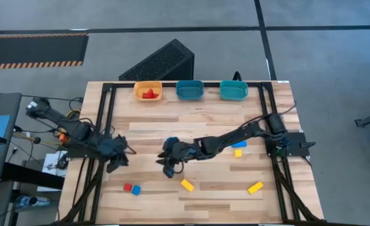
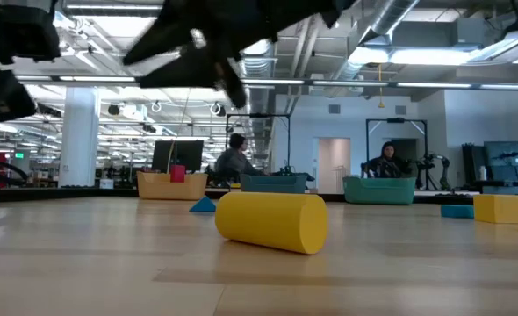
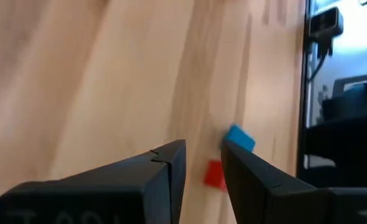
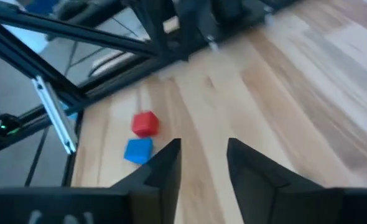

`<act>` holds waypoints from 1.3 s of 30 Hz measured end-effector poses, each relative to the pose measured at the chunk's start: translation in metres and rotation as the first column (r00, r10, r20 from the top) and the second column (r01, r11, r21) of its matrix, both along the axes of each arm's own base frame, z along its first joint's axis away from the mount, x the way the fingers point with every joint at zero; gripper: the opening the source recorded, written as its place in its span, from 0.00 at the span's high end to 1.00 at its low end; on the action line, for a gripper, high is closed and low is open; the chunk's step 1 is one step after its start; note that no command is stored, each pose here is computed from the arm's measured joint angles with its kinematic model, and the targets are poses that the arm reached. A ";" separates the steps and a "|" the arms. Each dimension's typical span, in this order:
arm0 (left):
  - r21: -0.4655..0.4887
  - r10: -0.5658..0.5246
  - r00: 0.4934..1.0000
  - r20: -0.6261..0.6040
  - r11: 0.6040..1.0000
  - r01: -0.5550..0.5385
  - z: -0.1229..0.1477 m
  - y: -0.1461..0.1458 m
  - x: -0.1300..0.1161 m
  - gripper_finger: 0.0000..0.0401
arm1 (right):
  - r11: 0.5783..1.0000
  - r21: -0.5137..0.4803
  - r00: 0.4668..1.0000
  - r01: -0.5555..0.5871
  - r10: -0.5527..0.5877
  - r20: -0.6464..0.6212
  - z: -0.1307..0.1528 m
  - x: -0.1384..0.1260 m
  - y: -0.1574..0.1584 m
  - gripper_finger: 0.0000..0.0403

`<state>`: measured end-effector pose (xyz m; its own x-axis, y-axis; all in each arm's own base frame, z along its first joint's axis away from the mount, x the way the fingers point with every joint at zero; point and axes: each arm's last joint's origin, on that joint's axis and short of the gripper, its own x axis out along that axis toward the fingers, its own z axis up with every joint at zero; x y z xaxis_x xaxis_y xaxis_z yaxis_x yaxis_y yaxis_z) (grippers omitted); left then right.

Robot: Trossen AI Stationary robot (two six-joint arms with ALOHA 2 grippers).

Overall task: Sort & place blocks by color
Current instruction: Put the red block into the yellow container

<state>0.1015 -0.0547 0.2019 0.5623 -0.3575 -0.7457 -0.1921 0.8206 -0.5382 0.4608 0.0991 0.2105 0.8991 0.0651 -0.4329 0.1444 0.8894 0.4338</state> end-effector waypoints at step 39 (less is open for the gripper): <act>0.334 -0.355 0.927 -0.120 0.865 0.374 -0.076 -0.108 0.011 0.44 | 0.988 -0.145 0.932 -0.045 -0.011 -0.363 0.015 -0.031 0.044 0.54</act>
<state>0.1129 -0.1629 0.1257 0.3990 -0.2443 -0.8838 0.1367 0.9689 -0.2061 0.4294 0.1434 0.2256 0.6785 -0.0114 -0.7345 0.2514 0.9431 0.2175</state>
